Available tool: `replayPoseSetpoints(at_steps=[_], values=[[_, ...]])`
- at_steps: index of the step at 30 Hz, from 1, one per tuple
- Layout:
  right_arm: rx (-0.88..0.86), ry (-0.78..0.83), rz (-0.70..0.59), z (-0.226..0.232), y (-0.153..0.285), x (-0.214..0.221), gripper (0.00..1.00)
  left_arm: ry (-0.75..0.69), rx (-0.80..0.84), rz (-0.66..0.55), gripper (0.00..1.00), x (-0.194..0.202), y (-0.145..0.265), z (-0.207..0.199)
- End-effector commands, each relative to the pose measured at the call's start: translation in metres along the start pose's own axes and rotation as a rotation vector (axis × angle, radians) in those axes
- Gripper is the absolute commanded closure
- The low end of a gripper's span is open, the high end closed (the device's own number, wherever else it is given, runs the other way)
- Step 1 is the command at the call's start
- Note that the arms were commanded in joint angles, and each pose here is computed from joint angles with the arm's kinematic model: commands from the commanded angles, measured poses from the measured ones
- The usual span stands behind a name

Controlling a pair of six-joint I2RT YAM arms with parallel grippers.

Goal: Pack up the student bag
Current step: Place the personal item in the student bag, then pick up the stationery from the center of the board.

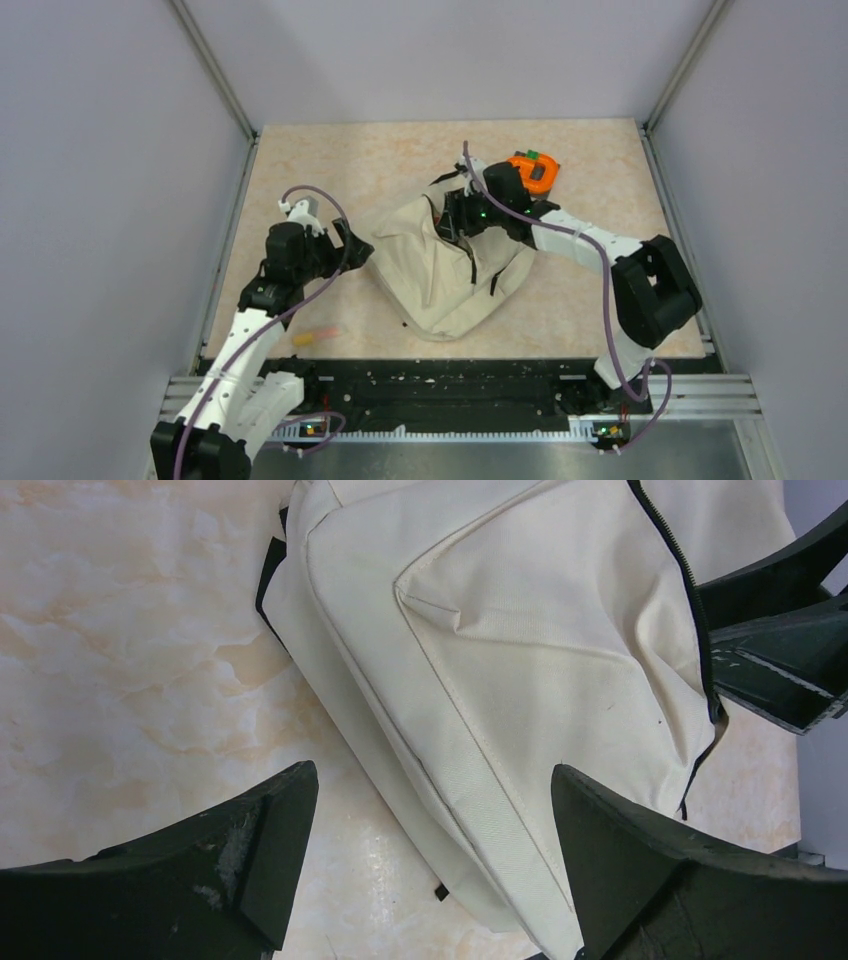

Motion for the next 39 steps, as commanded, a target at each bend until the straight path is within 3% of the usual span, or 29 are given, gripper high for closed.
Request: replayPoseSetpoints(at_steps=[1, 9, 14, 19, 29, 39], values=[[0.043, 0.084, -0.104, 0.007, 0.029, -0.040, 0.36, 0.020, 0.001, -0.014, 0.09, 0.000, -0.002, 0.003], [0.137, 0.140, -0.214, 0.008, 0.064, -0.061, 0.31, 0.048, -0.060, -0.040, 0.08, 0.000, -0.007, 0.019], [0.216, 0.171, -0.317, 0.006, 0.093, -0.073, 0.26, 0.176, -0.197, -0.132, 0.06, -0.022, -0.011, 0.052], [0.261, 0.197, -0.350, 0.003, 0.111, -0.070, 0.23, 0.397, -0.327, -0.307, 0.05, -0.055, 0.001, 0.096], [0.241, 0.196, -0.341, 0.005, 0.116, -0.053, 0.21, 0.512, -0.643, -0.658, 0.02, -0.082, 0.064, 0.137], [0.179, 0.160, -0.363, 0.015, 0.114, -0.051, 0.20, 0.632, -0.733, -0.590, 0.02, -0.085, 0.053, 0.173]])
Point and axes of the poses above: each gripper's point midway between its finger pads, its own y axis back along the fingers, its own z axis along the line the jaws close on, x = y × z, the point moved 2 cm from there along y, back along the fingers, and after that the axes turned 13 degrees about y, right-handed, at the moved point
